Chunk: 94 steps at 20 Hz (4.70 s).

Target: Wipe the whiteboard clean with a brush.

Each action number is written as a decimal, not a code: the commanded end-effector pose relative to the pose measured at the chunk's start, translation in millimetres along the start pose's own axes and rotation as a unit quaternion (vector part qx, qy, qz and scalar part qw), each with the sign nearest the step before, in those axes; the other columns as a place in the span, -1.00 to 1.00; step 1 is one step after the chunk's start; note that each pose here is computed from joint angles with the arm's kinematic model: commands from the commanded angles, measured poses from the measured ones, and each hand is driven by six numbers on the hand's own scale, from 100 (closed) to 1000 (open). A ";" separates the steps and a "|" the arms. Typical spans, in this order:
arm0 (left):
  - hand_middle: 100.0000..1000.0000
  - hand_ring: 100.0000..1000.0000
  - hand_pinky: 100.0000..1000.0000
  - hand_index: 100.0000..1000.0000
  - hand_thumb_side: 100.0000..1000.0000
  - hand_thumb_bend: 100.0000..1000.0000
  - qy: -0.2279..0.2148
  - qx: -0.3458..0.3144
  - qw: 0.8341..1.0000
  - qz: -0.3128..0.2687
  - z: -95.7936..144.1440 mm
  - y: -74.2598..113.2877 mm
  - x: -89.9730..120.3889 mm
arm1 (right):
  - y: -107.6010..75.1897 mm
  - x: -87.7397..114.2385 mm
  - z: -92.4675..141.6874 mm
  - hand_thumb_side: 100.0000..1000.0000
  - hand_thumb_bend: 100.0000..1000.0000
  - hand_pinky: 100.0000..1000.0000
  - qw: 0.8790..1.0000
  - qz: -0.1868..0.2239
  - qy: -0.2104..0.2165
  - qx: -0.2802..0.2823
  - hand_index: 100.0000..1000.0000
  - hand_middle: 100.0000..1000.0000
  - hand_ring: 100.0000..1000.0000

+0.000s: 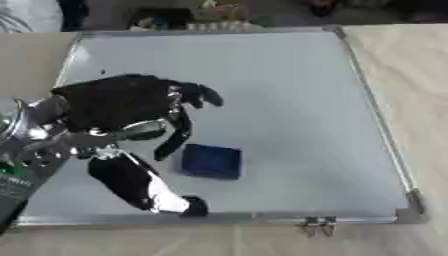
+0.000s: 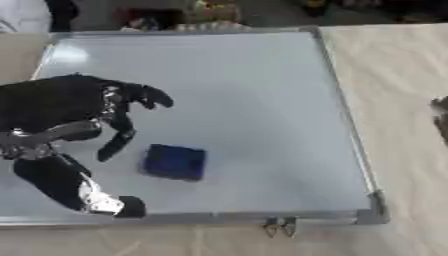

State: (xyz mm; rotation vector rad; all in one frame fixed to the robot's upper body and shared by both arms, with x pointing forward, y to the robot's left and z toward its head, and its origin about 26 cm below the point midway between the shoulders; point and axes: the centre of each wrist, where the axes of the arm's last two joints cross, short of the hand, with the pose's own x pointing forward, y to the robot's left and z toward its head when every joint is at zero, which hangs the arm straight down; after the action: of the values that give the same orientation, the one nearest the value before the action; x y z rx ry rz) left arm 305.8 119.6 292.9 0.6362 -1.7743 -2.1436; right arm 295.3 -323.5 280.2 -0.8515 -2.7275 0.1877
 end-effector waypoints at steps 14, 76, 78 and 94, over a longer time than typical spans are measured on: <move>0.78 0.80 0.46 -0.59 0.30 0.14 0.037 -0.042 0.998 -0.006 -15.0 9.2 -15.2 | -2.8 6.0 -8.6 1.00 -1.00 0.62 1.000 -0.001 -0.019 0.001 0.74 0.62 0.59; 0.56 0.65 0.32 -0.83 -0.04 -0.02 0.000 -0.098 0.989 -0.109 -78.0 -27.6 -39.4 | 0.8 5.8 -5.5 1.00 -1.00 0.63 1.000 -0.009 -0.009 -0.002 0.75 0.62 0.59; 0.53 0.62 0.29 -0.84 -0.05 -0.05 0.001 -0.097 0.990 -0.104 -80.5 -30.1 -40.5 | 1.0 5.8 -5.6 1.00 -1.00 0.63 1.000 -0.010 -0.009 -0.002 0.75 0.62 0.59; 0.27 0.42 0.13 -0.86 -0.18 -0.17 0.009 -0.073 0.993 -0.093 -90.8 -46.0 -46.2 | 1.2 5.9 -5.8 1.00 -1.00 0.63 1.000 -0.012 -0.009 -0.002 0.75 0.62 0.59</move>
State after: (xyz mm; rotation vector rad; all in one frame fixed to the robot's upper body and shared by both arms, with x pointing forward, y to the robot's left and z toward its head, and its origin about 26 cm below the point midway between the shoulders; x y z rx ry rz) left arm 393.4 74.4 235.6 0.7789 -1.5717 -2.3614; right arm 296.7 -319.8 278.4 -0.8224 -2.7219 0.1725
